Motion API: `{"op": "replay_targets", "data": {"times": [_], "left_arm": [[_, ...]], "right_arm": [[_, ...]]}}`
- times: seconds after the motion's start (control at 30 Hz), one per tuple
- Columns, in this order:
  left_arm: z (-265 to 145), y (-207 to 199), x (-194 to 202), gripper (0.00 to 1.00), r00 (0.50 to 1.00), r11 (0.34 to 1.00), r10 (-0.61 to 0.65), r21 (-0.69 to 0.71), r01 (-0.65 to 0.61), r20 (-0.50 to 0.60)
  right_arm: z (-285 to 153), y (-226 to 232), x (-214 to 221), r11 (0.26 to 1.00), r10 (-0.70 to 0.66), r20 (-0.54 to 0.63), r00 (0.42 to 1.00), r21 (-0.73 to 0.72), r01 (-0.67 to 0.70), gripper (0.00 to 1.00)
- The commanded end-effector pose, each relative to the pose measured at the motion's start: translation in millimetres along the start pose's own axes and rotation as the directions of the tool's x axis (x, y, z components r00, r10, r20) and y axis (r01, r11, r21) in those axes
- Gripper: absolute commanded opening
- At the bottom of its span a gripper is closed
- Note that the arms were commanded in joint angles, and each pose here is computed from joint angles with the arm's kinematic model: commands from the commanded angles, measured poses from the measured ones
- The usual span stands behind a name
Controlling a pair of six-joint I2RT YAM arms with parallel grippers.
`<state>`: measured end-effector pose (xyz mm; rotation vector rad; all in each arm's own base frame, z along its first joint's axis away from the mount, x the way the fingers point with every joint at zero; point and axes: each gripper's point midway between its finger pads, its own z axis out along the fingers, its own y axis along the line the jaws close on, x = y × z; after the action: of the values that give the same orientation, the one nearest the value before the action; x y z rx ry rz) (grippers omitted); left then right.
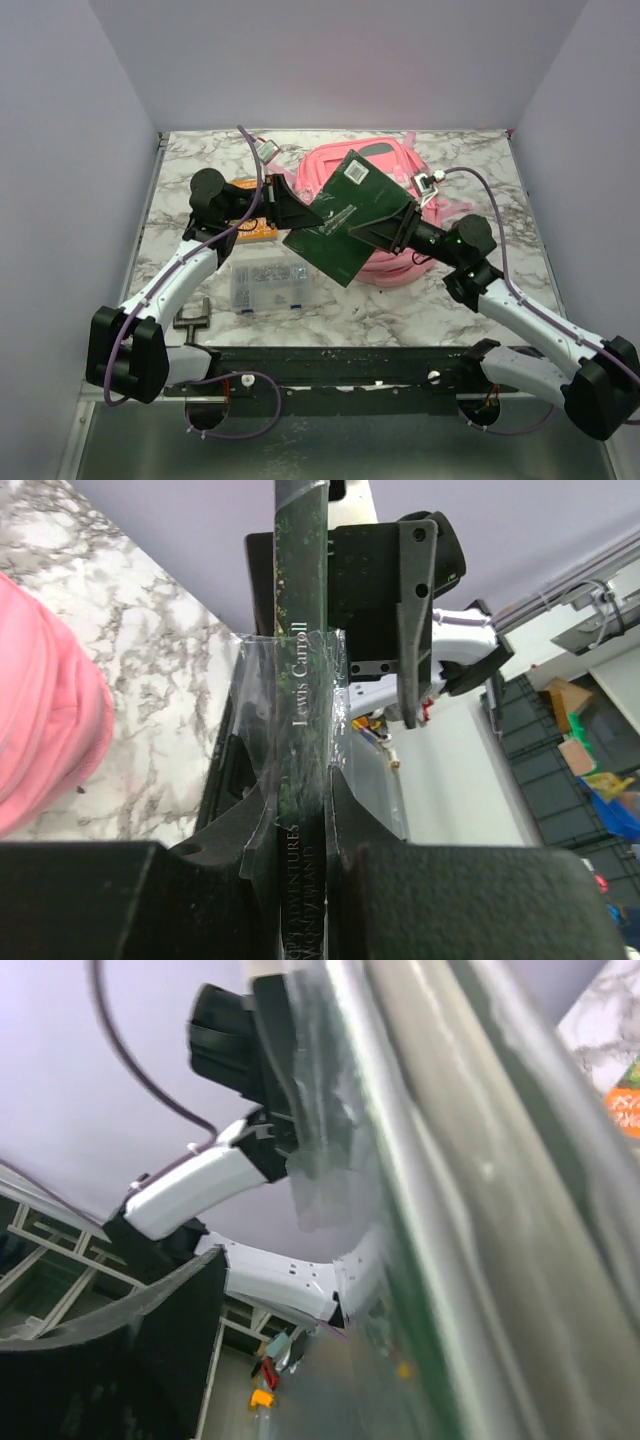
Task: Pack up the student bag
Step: Pick up the book from the center of the board.
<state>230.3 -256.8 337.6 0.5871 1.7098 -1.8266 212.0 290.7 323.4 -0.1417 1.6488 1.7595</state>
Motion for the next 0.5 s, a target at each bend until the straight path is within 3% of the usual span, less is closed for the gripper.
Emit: {"op": "replay_targets", "data": {"times": [0.0,0.07,0.17,0.27,0.3,0.33,0.37,0.4,0.47], "left_arm": [[9,-21,-8,0.0,0.999,0.999,0.008,0.042,-0.011,0.054],[17,-24,-12,0.0,0.997,0.998,-0.023,0.052,0.019,0.07],[31,-28,-14,0.0,0.993,0.995,-0.073,0.071,0.066,0.094],[44,-32,-12,0.0,0.991,0.992,-0.093,0.094,0.085,0.094],[47,-31,-11,0.0,0.99,0.991,-0.1,0.093,0.091,0.097],[48,-26,-12,0.06,0.988,0.991,-0.109,0.084,0.1,0.11],[48,-21,-12,0.22,0.985,0.991,-0.117,0.072,0.109,0.123],[48,-13,-11,0.38,0.984,0.992,-0.117,0.055,0.11,0.137],[48,4,-6,0.53,0.983,0.994,-0.111,0.008,0.111,0.149]], "right_arm": [[-14,22,-7,0.999,-0.04,0.058,0.998,-0.029,0.041,0.64],[-21,29,-5,0.998,-0.038,0.072,0.997,-0.051,0.041,0.6],[-32,38,-6,0.996,-0.022,0.121,0.992,-0.088,0.032,0.47],[-40,45,-6,0.993,-0.012,0.156,0.988,-0.118,0.031,0.27],[-42,45,-8,0.993,-0.027,0.168,0.985,-0.113,0.046,0.15],[-42,45,-12,0.994,-0.05,0.185,0.982,-0.088,0.067,0.05],[-41,38,-15,0.997,-0.062,0.188,0.98,-0.027,0.069,0.01],[-42,36,-24,0.995,-0.101,0.206,0.973,0.041,0.094,0.01],[-57,4,-38,0.948,-0.155,0.234,0.96,0.308,0.078,0.0]]}}
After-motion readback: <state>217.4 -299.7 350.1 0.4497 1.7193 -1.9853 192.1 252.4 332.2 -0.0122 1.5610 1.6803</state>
